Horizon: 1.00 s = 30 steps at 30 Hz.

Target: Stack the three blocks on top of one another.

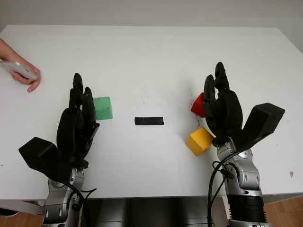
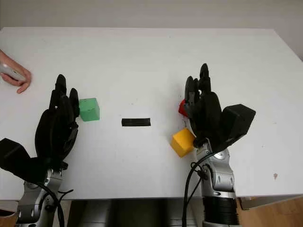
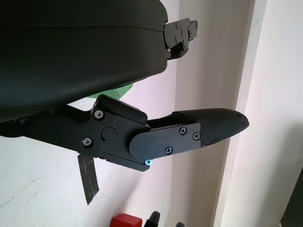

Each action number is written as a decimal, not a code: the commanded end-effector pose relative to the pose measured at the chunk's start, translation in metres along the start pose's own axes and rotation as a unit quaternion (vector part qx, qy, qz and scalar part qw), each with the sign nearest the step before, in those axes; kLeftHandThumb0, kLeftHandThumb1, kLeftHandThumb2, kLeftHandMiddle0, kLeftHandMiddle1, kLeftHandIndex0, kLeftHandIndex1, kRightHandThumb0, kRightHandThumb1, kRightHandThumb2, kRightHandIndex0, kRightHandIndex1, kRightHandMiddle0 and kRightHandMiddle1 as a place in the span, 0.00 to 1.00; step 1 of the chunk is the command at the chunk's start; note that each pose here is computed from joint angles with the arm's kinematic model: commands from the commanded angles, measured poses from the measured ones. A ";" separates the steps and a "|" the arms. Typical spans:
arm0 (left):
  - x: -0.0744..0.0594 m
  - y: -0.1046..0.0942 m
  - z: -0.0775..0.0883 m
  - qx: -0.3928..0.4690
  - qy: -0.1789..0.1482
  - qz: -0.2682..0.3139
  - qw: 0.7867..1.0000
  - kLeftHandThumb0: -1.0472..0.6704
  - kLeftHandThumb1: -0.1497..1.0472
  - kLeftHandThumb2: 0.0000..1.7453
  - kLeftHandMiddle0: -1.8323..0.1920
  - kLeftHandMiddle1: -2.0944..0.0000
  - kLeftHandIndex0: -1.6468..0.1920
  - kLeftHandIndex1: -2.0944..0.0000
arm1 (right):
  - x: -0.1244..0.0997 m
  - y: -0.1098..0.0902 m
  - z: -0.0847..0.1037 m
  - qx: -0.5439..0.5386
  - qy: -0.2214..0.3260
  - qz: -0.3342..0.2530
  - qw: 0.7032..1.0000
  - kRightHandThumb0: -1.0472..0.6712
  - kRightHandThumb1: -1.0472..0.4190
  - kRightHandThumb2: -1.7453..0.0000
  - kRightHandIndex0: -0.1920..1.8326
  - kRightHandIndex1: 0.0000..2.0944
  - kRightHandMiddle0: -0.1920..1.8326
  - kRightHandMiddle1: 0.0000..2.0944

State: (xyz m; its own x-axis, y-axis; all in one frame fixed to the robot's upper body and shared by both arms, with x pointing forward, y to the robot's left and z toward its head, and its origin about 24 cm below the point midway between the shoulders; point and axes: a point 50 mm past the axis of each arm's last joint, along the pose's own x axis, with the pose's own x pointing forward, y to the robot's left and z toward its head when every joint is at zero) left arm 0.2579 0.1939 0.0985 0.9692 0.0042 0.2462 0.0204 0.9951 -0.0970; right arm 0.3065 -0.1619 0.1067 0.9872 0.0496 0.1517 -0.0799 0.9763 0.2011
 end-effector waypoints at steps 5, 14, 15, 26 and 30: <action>-0.002 -0.001 0.001 0.004 -0.002 -0.006 1.000 0.15 1.00 0.34 1.00 0.98 1.00 0.98 | 0.001 -0.001 0.005 -0.007 -0.007 0.005 1.000 0.25 0.00 0.67 0.00 0.02 0.00 0.02; -0.002 -0.003 0.001 0.005 -0.004 -0.008 1.000 0.15 1.00 0.35 1.00 0.99 1.00 1.00 | 0.023 -0.017 0.058 -0.074 -0.080 0.068 0.992 0.25 0.00 0.77 0.05 0.04 0.06 0.05; -0.002 -0.002 0.001 0.006 -0.004 -0.008 1.000 0.15 1.00 0.35 1.00 0.99 1.00 1.00 | 0.028 -0.021 0.072 -0.109 -0.097 0.078 0.986 0.25 0.01 0.81 0.07 0.05 0.08 0.06; -0.006 0.002 0.007 0.026 0.003 -0.005 1.000 0.14 1.00 0.35 1.00 0.99 1.00 1.00 | 0.064 -0.047 0.165 -0.396 -0.141 0.123 0.899 0.35 0.26 0.97 0.32 0.12 0.23 0.31; -0.006 0.003 0.011 0.031 0.002 -0.005 0.999 0.15 1.00 0.35 1.00 0.99 1.00 0.99 | 0.069 -0.048 0.176 -0.502 -0.149 0.149 0.839 0.35 0.31 0.97 0.39 0.07 0.40 0.14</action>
State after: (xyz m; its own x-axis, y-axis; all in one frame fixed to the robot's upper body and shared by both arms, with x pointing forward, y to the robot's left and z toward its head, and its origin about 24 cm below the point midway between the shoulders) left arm 0.2521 0.1965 0.1040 0.9730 -0.0093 0.2305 0.0204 0.9987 -0.0458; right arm 0.3546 -0.2407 0.2685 0.8631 0.3978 0.3112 -0.0390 0.6668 -0.7442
